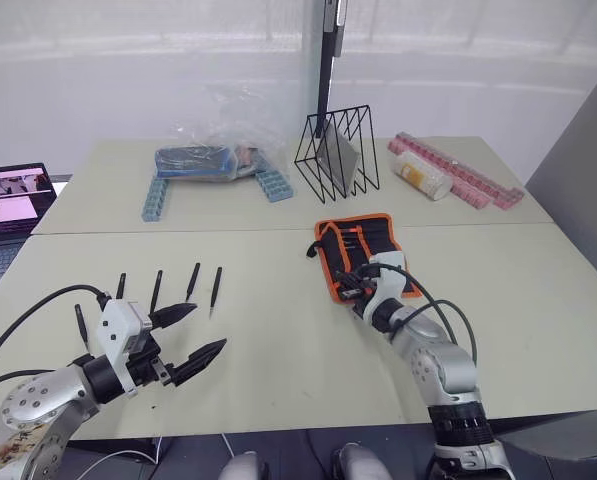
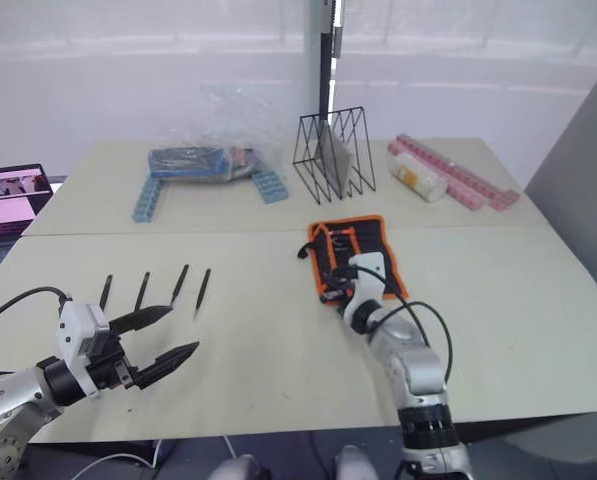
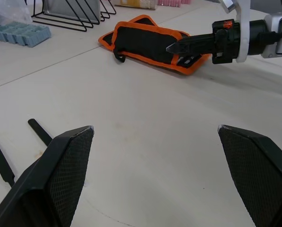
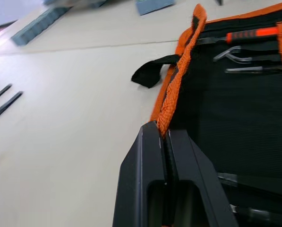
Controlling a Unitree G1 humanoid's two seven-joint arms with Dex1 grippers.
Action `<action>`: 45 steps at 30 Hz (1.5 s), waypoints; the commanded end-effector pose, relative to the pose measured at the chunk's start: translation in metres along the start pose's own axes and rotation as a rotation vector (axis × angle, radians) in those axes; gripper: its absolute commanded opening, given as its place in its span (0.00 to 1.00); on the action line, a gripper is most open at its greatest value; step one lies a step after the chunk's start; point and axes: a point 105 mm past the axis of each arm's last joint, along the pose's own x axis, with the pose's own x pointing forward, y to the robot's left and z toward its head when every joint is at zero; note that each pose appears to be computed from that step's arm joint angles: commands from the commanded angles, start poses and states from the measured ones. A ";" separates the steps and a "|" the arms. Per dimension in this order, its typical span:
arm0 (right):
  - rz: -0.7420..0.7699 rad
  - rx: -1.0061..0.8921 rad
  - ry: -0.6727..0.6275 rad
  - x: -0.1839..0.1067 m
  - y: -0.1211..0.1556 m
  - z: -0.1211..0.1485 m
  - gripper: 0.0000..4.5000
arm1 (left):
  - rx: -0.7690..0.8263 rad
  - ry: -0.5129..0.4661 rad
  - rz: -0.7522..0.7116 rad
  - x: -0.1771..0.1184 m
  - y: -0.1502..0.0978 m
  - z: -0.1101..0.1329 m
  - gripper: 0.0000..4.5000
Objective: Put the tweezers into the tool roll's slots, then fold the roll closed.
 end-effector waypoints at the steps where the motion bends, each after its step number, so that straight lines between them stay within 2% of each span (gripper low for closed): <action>1: 0.150 -0.097 -0.051 -0.008 0.024 0.016 0.00 | 0.038 -0.014 -0.018 0.001 0.004 0.007 1.00; 5: 0.284 -0.227 0.007 -0.024 0.036 0.005 0.00 | 0.060 0.008 -0.064 0.007 0.019 0.006 1.00; 10: 0.386 -0.275 0.004 -0.036 0.045 0.006 0.00 | 0.125 0.035 -0.158 0.025 0.034 0.006 1.00; 13: 0.494 -0.353 0.026 -0.051 0.051 0.001 0.00 | 0.208 0.043 -0.299 0.057 0.035 0.009 1.00; 19: 0.635 -0.435 0.081 -0.067 0.059 -0.009 0.00 | 0.368 0.074 -0.529 0.097 0.042 0.011 1.00; 26: 0.726 -0.531 0.148 -0.079 0.062 -0.020 0.00 | 0.498 0.098 -0.705 0.132 0.046 0.021 1.00; 31: 0.715 -0.546 0.142 -0.078 0.063 -0.021 0.00 | 0.546 0.084 -0.812 0.153 0.030 0.025 1.00; 36: 0.692 -0.548 0.138 -0.079 0.064 -0.021 0.00 | 0.587 0.100 -0.872 0.160 0.020 0.018 1.00; 39: 0.687 -0.547 0.140 -0.080 0.065 -0.024 0.00 | 0.615 0.104 -0.886 0.161 0.019 0.016 0.82; 45: 0.686 -0.544 0.140 -0.081 0.067 -0.025 0.00 | 0.640 0.111 -0.888 0.161 0.021 0.017 0.38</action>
